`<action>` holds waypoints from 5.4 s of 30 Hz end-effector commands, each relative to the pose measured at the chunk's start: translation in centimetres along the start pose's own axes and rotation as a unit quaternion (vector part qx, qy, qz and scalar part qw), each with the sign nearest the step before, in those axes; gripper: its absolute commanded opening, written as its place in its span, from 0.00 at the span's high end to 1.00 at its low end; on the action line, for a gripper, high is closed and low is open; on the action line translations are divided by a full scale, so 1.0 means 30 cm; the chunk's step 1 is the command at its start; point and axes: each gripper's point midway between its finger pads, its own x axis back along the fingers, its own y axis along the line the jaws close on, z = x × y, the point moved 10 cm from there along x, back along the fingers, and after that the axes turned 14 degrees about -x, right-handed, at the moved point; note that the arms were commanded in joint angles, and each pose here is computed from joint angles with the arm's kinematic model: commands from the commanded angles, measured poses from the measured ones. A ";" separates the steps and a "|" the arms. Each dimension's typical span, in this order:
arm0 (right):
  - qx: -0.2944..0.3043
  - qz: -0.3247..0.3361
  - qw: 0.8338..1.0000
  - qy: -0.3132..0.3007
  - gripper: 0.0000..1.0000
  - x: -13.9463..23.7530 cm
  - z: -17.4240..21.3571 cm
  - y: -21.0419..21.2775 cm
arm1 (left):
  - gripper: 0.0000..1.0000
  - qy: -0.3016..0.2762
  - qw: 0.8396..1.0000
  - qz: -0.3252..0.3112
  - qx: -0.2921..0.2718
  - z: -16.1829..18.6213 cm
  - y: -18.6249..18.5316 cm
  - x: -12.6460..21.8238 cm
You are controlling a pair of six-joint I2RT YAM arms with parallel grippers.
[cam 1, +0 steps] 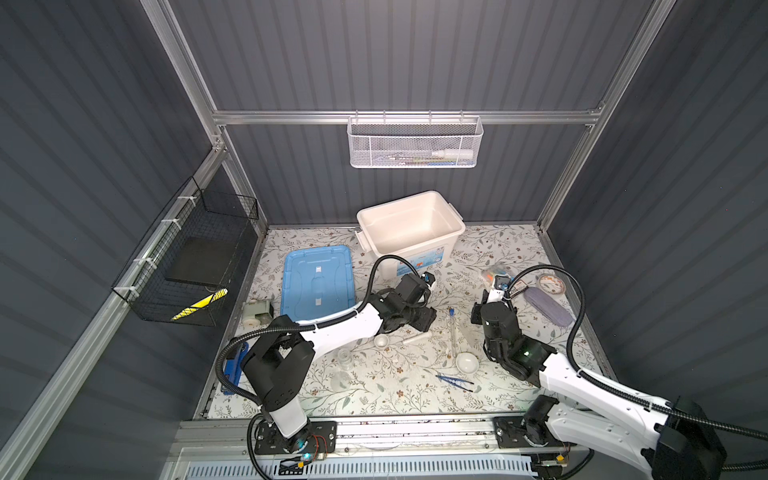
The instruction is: Organize the chemistry lab equipment
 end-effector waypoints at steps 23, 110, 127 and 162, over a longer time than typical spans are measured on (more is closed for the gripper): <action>0.035 -0.006 0.997 0.070 0.84 0.036 0.074 -0.049 | 0.34 0.006 1.000 0.014 -0.005 0.019 -0.053 -0.035; -0.069 -0.012 0.990 0.122 0.26 0.037 -0.152 -0.072 | 0.45 0.142 0.988 0.059 -0.001 -0.037 -0.208 -0.271; -0.095 -0.027 0.984 0.148 0.28 0.028 -0.187 -0.111 | 0.59 0.192 0.981 0.023 0.013 -0.006 -0.195 -0.342; -0.113 -0.007 0.982 0.152 0.27 0.075 -0.174 -0.184 | 0.69 0.181 0.980 0.019 0.074 -0.092 -0.117 -0.306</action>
